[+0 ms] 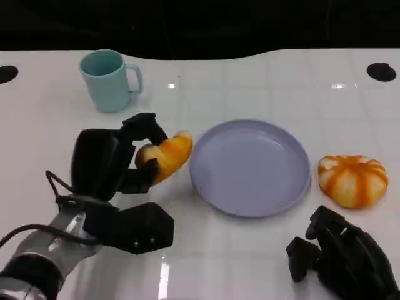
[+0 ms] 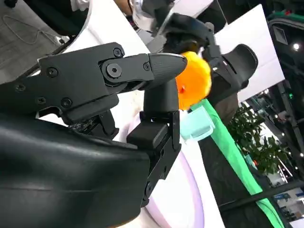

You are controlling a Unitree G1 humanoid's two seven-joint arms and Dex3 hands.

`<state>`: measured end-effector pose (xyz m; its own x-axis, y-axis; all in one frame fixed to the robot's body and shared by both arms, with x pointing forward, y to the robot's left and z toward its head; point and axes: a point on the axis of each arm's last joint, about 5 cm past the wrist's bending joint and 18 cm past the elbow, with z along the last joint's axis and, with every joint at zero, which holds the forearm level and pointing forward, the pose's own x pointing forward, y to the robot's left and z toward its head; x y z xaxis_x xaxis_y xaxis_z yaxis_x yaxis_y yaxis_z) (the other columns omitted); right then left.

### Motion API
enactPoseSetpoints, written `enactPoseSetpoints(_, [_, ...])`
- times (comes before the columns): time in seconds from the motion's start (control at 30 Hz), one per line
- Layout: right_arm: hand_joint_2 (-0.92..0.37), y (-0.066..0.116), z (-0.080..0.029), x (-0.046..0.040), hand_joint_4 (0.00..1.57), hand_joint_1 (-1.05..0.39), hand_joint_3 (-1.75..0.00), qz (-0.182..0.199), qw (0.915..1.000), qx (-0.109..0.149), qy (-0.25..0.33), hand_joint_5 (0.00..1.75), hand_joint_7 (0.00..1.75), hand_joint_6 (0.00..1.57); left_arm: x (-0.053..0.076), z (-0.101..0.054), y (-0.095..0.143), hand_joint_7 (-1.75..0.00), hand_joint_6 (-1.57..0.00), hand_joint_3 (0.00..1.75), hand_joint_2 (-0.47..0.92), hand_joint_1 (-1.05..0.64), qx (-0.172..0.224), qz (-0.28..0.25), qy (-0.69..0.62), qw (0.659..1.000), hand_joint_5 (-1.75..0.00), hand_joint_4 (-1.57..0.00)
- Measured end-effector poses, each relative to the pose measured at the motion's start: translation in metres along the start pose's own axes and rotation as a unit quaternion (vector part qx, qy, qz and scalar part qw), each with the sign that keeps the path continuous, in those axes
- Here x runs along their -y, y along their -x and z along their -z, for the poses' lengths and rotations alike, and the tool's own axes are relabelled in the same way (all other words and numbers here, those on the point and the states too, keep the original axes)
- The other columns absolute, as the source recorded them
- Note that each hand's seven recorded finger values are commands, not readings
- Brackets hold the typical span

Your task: Grasp the bread from the table and place it into the plate.

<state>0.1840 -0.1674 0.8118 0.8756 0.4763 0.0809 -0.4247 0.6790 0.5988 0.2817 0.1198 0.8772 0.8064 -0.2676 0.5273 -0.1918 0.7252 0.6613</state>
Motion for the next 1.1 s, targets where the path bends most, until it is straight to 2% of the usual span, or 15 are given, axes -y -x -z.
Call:
enactPoseSetpoints(0.27, [-0.92, 0.001, 0.002, 0.0009, 0.77, -0.57, -0.24, -0.002, 1.0000, -0.004, -0.004, 1.73, 1.49, 0.66, 0.013, -0.019, -0.022, -1.75, -1.22, 1.40, 0.79, -0.97, 0.030, 0.014, 0.011, 0.999, -1.75, -1.54])
enactPoseSetpoints(0.47, [-0.92, 0.000, 0.003, 0.0011, 0.77, -0.56, -0.24, -0.005, 1.0000, -0.004, -0.004, 1.72, 1.49, 0.66, 0.028, -0.034, -0.032, -1.75, -1.19, 1.27, 0.86, -0.97, 0.057, 0.046, 0.011, 0.997, -1.75, -1.53])
enactPoseSetpoints(0.6, [-0.92, 0.000, 0.003, 0.0011, 0.77, -0.57, -0.23, -0.005, 1.0000, -0.005, -0.004, 1.73, 1.48, 0.66, 0.035, -0.045, -0.041, -1.75, -1.18, 1.22, 0.86, -0.96, 0.070, 0.060, 0.012, 0.996, -1.75, -1.53])
enactPoseSetpoints(0.7, [-0.92, 0.000, 0.003, 0.0009, 0.76, -0.56, -0.24, -0.005, 1.0000, -0.005, -0.004, 1.73, 1.49, 0.66, 0.039, -0.052, -0.046, -1.75, -1.15, 1.17, 0.84, -0.96, 0.073, 0.082, 0.010, 0.994, -1.75, -1.47])
enactPoseSetpoints(0.77, [-0.92, 0.000, 0.003, 0.0009, 0.76, -0.56, -0.25, -0.005, 1.0000, -0.005, -0.004, 1.73, 1.49, 0.66, 0.043, -0.054, -0.046, -1.75, -1.05, 1.15, 0.86, -0.96, 0.068, 0.103, 0.010, 0.992, -1.75, -1.38])
enactPoseSetpoints(0.8, [-0.92, 0.000, 0.003, 0.0008, 0.76, -0.56, -0.25, -0.006, 1.0000, -0.005, -0.004, 1.73, 1.50, 0.66, 0.045, -0.056, -0.046, -1.75, -0.99, 1.13, 0.89, -0.96, 0.064, 0.114, 0.009, 0.991, -1.75, -1.33])
enactPoseSetpoints(0.9, [-0.92, 0.000, 0.003, 0.0007, 0.76, -0.56, -0.24, -0.006, 1.0000, -0.004, -0.003, 1.73, 1.50, 0.66, 0.049, -0.058, -0.045, -1.75, -0.64, 0.99, 0.91, -0.95, 0.055, 0.144, -0.001, 0.988, -1.75, -1.11])
enactPoseSetpoints(0.93, [-0.92, 0.000, 0.003, 0.0007, 0.76, -0.56, -0.24, -0.006, 1.0000, -0.004, -0.003, 1.73, 1.49, 0.66, 0.050, -0.058, -0.046, -1.75, -0.43, 0.95, 0.90, -0.97, 0.052, 0.156, -0.008, 0.986, -1.75, -0.91])
enactPoseSetpoints(0.97, [-0.92, 0.000, 0.003, 0.0007, 0.76, -0.56, -0.24, -0.006, 1.0000, -0.004, -0.003, 1.73, 1.49, 0.65, 0.050, -0.058, -0.048, -1.74, -0.18, 0.91, 0.89, -0.99, 0.051, 0.173, -0.019, 0.983, -1.75, -0.59])
enactPoseSetpoints(1.0, [-0.92, 0.000, 0.003, 0.0007, 0.76, -0.56, -0.25, -0.006, 1.0000, -0.004, -0.003, 1.72, 1.49, 0.65, 0.049, -0.059, -0.050, -1.73, -0.09, 0.90, 0.88, -1.00, 0.052, 0.192, -0.035, 0.979, -1.75, -0.47])
enactPoseSetpoints(1.03, [-0.92, 0.000, 0.003, 0.0006, 0.76, -0.56, -0.25, -0.006, 1.0000, -0.004, -0.003, 1.72, 1.49, 0.65, 0.049, -0.059, -0.052, -1.54, -0.05, 0.82, 0.90, -1.02, 0.052, 0.207, -0.045, 0.976, -1.75, -0.24])
enactPoseSetpoints(1.07, [-0.92, 0.000, 0.003, 0.0006, 0.76, -0.56, -0.25, -0.006, 1.0000, -0.004, -0.003, 1.72, 1.49, 0.65, 0.049, -0.059, -0.054, -1.24, -0.02, 0.75, 0.91, -1.03, 0.054, 0.220, -0.056, 0.972, -1.66, -0.10])
enactPoseSetpoints(1.1, [-0.92, 0.000, 0.003, 0.0006, 0.76, -0.57, -0.25, -0.006, 1.0000, -0.004, -0.003, 1.72, 1.49, 0.65, 0.048, -0.060, -0.055, -1.02, -0.01, 0.72, 0.92, -1.04, 0.057, 0.233, -0.067, 0.968, -1.57, -0.05])
